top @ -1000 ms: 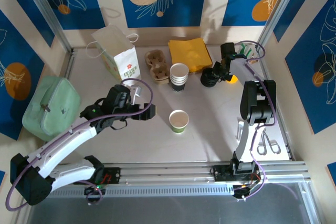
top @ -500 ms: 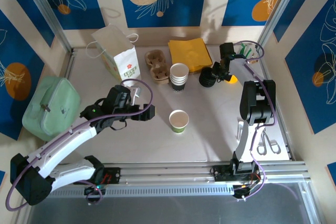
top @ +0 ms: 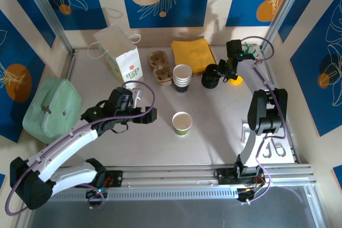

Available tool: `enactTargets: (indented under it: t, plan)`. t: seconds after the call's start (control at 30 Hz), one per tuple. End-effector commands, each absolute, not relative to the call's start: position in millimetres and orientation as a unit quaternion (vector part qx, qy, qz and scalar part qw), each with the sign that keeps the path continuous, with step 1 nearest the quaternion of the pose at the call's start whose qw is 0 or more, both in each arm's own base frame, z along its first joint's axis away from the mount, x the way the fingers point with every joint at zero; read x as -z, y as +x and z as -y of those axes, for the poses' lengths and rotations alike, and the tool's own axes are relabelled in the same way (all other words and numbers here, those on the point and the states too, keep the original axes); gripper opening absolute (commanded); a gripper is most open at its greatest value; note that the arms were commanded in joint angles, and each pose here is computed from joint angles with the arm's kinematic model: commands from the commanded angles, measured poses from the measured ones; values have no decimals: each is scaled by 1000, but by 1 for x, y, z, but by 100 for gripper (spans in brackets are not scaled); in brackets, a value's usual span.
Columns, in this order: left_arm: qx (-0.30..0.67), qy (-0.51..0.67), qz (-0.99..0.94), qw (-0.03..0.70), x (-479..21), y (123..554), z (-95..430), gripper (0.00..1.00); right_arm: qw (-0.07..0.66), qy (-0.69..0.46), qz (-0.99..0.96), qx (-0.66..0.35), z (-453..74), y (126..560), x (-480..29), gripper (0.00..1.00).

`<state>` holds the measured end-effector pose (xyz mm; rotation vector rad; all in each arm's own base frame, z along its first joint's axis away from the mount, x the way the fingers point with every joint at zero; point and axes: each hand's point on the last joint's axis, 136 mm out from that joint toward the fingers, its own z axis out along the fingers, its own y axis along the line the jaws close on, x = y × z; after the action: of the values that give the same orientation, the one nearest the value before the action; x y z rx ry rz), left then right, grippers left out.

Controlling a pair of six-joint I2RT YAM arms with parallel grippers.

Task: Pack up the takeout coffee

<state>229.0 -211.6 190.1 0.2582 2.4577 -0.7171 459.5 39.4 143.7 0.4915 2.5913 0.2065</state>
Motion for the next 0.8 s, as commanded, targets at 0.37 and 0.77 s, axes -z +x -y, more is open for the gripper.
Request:
enactTargets:
  t: [0.37,0.77]
  plan:
    - [338,94,-881,317,-240,233,231,100,282,73,-951,-108,-97,364,-217,16]
    - [447,75,-839,301,-274,243,270,99,288,-24,-943,-164,-188,286,-239,16]
